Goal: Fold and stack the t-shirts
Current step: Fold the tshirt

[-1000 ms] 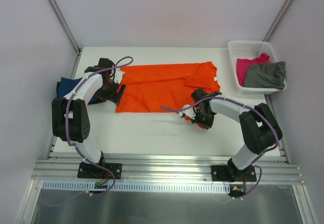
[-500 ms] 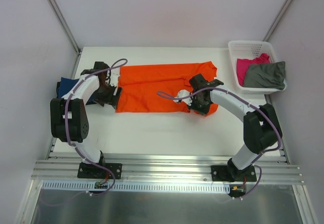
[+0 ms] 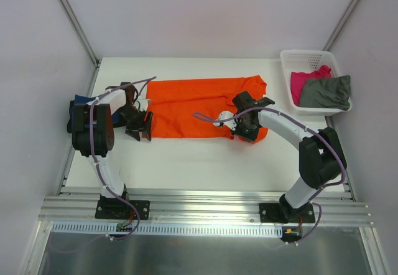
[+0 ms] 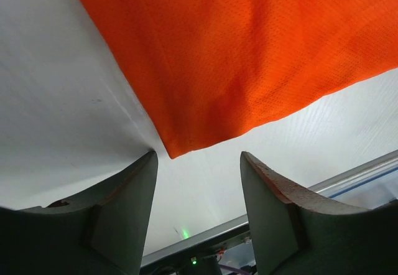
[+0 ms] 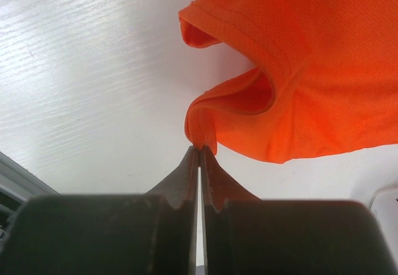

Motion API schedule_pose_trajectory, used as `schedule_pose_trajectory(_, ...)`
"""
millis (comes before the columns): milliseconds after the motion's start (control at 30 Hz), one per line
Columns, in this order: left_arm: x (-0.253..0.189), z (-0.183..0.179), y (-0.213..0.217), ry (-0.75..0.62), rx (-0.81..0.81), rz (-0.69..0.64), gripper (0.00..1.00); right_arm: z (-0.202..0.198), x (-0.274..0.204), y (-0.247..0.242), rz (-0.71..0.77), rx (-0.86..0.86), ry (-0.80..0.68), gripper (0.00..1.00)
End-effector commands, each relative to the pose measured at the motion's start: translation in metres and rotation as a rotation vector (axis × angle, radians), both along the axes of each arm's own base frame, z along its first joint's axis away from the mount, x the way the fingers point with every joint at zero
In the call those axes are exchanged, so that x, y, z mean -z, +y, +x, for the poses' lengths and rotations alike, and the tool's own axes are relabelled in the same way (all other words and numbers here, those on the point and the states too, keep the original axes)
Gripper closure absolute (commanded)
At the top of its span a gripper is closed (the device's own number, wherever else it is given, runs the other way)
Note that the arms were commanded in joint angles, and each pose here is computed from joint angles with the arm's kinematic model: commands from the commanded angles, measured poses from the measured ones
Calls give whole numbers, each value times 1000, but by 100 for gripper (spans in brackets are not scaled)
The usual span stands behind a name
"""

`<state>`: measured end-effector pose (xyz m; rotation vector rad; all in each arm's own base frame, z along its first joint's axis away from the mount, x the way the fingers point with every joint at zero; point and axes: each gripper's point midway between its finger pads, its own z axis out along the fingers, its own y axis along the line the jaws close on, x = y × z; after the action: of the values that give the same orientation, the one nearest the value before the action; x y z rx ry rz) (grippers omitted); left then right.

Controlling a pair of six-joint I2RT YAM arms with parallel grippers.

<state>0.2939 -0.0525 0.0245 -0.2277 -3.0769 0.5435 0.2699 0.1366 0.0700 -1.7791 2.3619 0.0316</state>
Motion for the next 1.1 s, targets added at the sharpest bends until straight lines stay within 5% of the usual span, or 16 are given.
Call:
schedule_pose_trajectory(0,-9,7,-5,10,-46,-68,44,-5,-9,-4,4,11,0,99)
schedule_pose_trajectory(200,-7,13,-3,15,-64,-79,55,-2,-7,-1,6,14,2,99)
schedule_pose_trajectory(400,-6,18,-3,16,-73,-79,98,2,-5,1,6,17,2,99)
schedule_pose_trajectory(1067,-86,49,17,-224,-84,-46,100,43,-51,-32,44,138,-156,99)
